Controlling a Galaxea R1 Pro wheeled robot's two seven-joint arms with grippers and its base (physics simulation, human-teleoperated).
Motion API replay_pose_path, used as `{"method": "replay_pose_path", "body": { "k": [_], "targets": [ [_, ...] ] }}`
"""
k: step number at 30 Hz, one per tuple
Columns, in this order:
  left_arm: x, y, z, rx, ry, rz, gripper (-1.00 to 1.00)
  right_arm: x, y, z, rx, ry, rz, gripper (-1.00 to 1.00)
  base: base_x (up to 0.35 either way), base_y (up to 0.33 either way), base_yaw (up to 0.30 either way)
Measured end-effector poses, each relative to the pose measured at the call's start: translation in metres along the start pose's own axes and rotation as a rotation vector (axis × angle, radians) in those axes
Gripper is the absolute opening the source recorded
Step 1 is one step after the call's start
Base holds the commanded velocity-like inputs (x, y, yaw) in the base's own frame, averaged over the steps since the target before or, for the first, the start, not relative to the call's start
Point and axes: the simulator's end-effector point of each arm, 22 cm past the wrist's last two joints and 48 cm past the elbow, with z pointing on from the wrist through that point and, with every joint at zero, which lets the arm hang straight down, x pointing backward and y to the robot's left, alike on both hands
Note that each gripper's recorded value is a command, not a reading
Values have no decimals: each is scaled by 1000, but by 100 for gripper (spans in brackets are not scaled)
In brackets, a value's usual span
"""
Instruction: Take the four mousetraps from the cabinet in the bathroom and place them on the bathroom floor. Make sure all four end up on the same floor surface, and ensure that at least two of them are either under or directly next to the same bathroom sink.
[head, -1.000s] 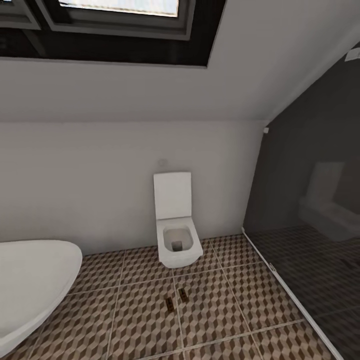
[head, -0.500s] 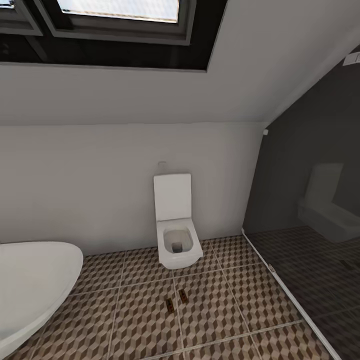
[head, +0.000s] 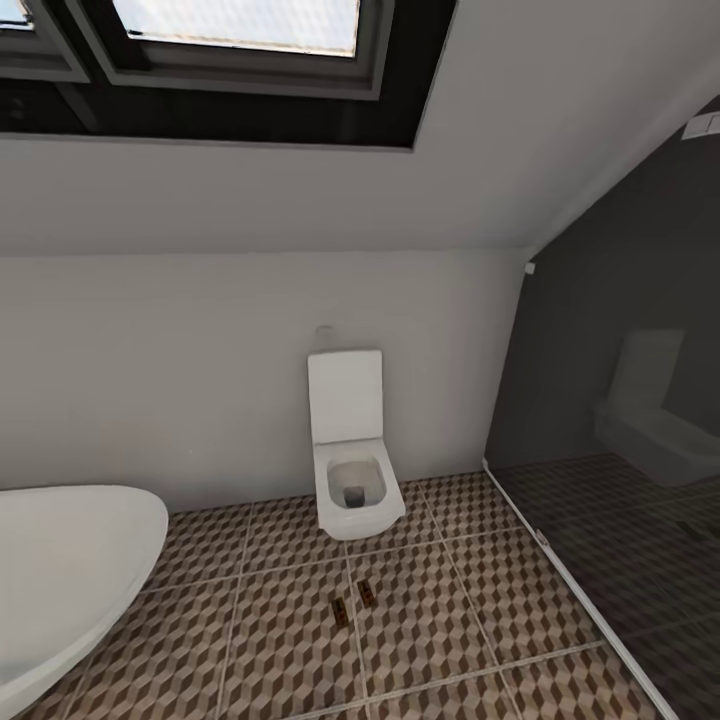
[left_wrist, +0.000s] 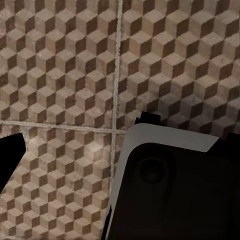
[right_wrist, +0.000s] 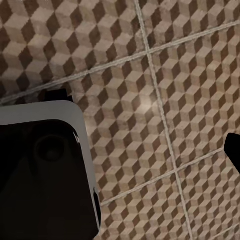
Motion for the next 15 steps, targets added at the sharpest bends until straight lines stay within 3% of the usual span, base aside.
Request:
{"method": "replay_pose_path", "body": {
  "k": [15],
  "targets": [
    [15, 17, -16, -28, 30, 5, 100, 4, 11, -19, -21, 4, 2, 100, 0, 0, 0]
  ]
}}
